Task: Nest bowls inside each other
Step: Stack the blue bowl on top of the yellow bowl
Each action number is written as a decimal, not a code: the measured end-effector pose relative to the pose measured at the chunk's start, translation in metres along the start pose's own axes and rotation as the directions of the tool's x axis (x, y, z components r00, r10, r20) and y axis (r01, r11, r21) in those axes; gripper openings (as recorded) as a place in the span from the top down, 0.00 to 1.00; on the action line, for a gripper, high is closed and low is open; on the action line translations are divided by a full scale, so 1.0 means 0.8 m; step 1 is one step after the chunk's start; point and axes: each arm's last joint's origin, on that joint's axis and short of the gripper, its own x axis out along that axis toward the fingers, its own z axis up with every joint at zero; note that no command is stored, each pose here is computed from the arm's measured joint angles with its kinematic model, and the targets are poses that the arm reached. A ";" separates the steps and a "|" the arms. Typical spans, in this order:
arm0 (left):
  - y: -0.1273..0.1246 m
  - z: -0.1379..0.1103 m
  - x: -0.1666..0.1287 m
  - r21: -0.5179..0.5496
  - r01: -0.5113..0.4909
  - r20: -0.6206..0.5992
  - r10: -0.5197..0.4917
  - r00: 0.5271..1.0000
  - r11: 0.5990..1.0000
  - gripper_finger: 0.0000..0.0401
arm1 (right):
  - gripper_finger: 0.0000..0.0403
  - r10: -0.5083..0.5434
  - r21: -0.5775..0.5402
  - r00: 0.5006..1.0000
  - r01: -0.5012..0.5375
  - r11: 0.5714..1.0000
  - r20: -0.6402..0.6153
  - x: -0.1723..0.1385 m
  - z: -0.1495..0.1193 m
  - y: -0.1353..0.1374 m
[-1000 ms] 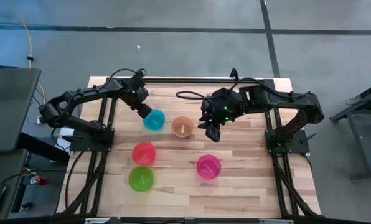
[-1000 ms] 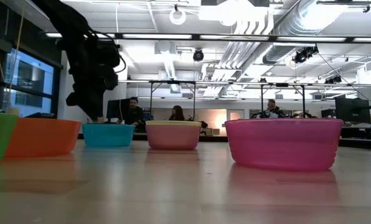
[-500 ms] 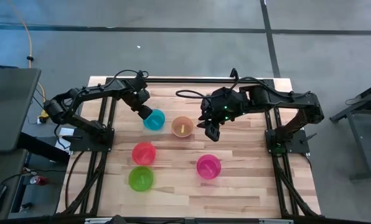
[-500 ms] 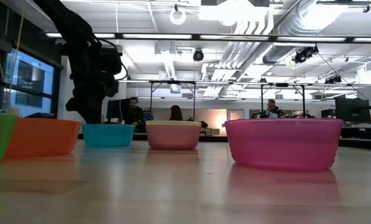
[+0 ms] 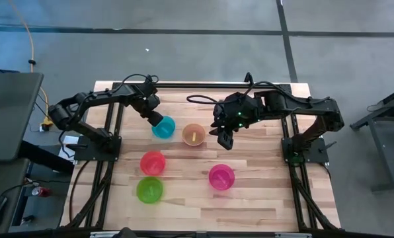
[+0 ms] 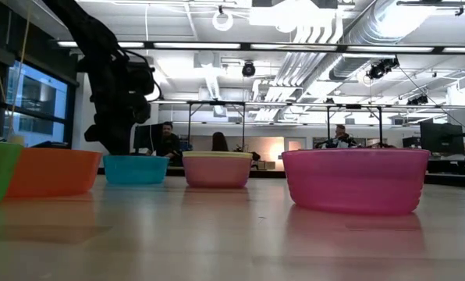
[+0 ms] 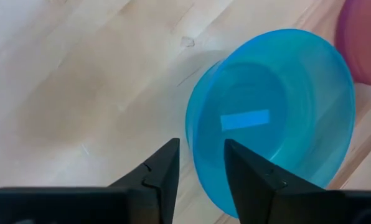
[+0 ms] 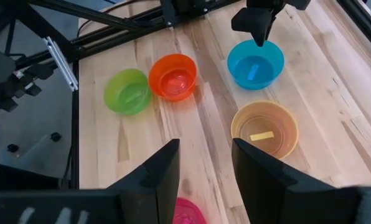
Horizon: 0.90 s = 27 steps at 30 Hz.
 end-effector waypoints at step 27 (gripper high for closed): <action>-0.004 0.003 0.006 -0.050 0.021 -0.035 -0.022 0.999 0.999 1.00 | 0.66 -0.006 0.001 1.000 0.006 1.000 -0.002 0.000 0.000 0.000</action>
